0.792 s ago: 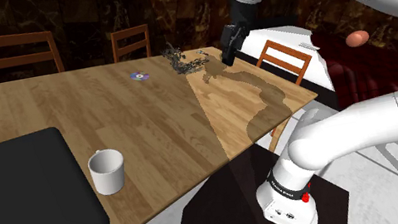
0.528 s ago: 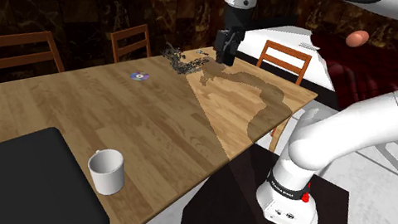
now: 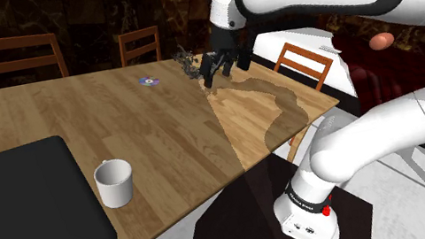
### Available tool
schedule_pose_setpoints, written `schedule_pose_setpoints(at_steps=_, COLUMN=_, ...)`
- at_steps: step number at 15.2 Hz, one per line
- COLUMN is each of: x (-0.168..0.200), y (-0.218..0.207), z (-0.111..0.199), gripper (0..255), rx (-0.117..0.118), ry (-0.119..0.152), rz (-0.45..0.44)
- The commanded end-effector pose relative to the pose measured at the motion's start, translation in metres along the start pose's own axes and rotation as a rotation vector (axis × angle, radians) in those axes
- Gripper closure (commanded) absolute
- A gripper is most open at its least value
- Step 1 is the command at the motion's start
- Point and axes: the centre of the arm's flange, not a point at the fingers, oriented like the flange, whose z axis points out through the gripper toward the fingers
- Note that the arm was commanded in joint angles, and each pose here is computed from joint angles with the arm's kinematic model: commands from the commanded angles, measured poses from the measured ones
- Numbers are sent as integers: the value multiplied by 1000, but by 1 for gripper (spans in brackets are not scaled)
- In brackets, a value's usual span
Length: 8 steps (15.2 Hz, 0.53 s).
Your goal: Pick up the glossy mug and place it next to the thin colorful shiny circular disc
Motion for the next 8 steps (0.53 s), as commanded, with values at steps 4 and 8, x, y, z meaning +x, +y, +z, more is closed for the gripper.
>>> schedule_pose_setpoints(at_steps=4, x=8, y=-58, z=25, gripper=0, rx=4, ry=0, rz=2)
schedule_pose_setpoints(at_steps=8, x=16, y=-106, z=44, gripper=0, rx=7, ry=-1, rz=2)
